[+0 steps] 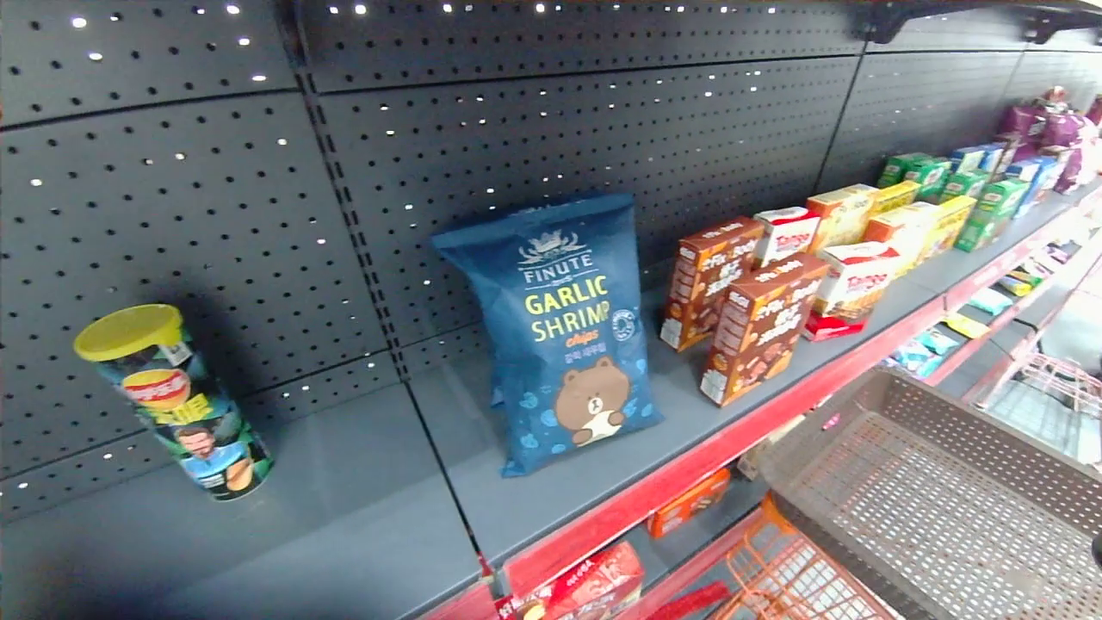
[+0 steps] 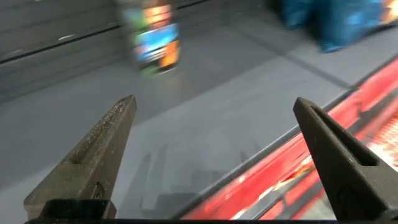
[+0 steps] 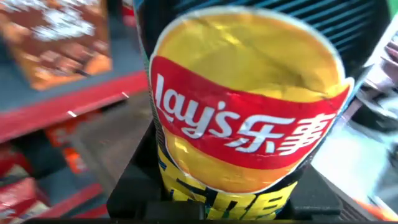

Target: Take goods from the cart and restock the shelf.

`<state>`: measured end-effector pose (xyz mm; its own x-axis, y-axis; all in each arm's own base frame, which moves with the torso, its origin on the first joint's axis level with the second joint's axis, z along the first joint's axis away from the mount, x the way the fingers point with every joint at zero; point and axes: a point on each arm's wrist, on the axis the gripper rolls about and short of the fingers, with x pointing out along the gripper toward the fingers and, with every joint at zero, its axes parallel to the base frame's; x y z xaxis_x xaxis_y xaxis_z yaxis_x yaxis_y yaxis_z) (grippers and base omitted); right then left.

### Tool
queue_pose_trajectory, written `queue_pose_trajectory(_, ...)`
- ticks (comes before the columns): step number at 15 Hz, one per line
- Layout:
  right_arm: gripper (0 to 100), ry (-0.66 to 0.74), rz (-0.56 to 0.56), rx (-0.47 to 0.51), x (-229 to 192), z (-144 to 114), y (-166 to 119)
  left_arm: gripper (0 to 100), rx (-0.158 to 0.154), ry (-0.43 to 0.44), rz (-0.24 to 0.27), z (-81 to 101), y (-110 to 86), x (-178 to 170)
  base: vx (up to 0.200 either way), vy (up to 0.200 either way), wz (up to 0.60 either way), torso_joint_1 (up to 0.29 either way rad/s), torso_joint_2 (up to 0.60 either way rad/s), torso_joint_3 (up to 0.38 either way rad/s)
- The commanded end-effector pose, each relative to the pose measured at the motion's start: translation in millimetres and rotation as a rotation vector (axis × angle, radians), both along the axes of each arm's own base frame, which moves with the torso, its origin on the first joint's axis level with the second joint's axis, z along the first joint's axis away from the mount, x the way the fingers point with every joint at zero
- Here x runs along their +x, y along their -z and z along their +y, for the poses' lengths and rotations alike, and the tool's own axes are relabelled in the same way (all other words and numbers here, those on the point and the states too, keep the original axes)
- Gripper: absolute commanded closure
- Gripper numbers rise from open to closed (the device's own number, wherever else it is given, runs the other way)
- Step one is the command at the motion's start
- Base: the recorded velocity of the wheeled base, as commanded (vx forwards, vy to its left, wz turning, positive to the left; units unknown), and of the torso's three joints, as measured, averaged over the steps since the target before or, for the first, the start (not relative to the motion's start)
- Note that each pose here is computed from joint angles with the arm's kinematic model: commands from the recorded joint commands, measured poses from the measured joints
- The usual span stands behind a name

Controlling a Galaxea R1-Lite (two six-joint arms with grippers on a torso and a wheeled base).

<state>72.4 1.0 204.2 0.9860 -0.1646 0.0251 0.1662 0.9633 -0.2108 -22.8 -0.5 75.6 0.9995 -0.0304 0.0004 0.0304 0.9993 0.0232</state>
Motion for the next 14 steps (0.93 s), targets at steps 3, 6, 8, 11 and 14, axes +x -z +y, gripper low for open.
queue_pose_trajectory(3, 100, -0.017, -0.006, 0.000, -1, 1, -1, 0, 0.000, 0.000, -0.001, 0.0, -0.1, 0, 0.000, 0.000, 0.60, 0.001, 0.00, 0.004)
queue_pose_trajectory(6, 100, -0.046, -0.032, 0.001, -4, 2, -5, 0, 0.000, -0.001, -0.001, 0.0, -0.1, 0, 0.000, 0.000, 0.20, -0.001, 0.00, 0.001)
queue_pose_trajectory(8, 100, -0.208, -0.060, -0.001, -8, 6, -10, 0, 0.000, 0.000, -0.001, 0.0, -0.1, 0, 0.000, 0.000, 0.00, 0.000, 0.00, 0.000)
queue_pose_trajectory(11, 100, -0.323, -0.042, -0.028, -3, 14, -11, 0, 0.000, 0.000, -0.001, 0.0, -0.1, 0, 0.000, 0.000, 0.00, 0.000, 0.00, 0.000)
queue_pose_trajectory(14, 100, -0.384, 0.002, -0.087, 15, 31, -17, 0, 0.000, 0.000, -0.001, 0.0, -0.1, 0, 0.000, 0.000, 0.00, 0.000, 0.00, 0.000)
